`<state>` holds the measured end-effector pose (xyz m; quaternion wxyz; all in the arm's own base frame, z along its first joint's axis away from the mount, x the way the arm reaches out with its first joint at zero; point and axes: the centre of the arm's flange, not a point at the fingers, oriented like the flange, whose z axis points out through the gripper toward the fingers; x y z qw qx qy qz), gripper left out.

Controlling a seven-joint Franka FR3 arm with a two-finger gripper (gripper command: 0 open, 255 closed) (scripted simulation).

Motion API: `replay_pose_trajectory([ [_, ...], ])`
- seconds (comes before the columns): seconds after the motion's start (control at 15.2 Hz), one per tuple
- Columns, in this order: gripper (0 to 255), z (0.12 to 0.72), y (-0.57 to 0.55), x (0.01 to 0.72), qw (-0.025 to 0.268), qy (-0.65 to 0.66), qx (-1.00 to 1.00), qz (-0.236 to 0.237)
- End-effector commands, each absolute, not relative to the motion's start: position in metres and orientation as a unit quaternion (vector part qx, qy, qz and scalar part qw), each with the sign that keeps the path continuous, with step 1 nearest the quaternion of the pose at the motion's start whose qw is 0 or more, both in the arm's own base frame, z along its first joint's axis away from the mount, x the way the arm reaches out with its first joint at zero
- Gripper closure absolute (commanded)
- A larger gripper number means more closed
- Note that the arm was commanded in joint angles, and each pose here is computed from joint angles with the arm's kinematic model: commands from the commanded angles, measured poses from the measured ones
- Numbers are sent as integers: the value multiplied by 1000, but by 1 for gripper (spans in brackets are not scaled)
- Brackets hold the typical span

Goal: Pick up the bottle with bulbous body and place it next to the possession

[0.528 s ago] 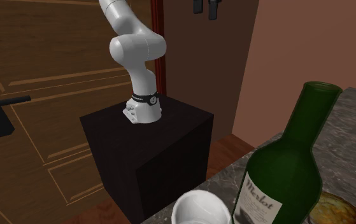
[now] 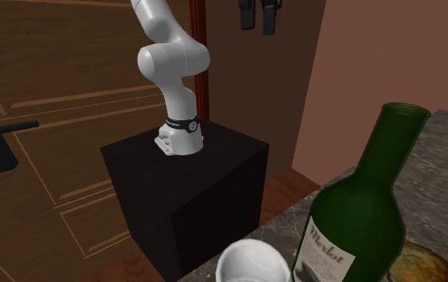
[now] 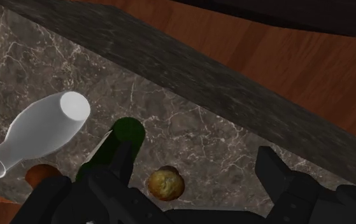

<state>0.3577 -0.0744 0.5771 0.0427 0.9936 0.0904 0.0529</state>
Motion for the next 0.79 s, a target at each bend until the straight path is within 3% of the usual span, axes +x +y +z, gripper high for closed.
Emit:
replay_pose_trajectory([
  [0.0,0,571,-98,371,39,92,994,52],
  [0.73,0,530,-220,452,13,98,994,49],
])
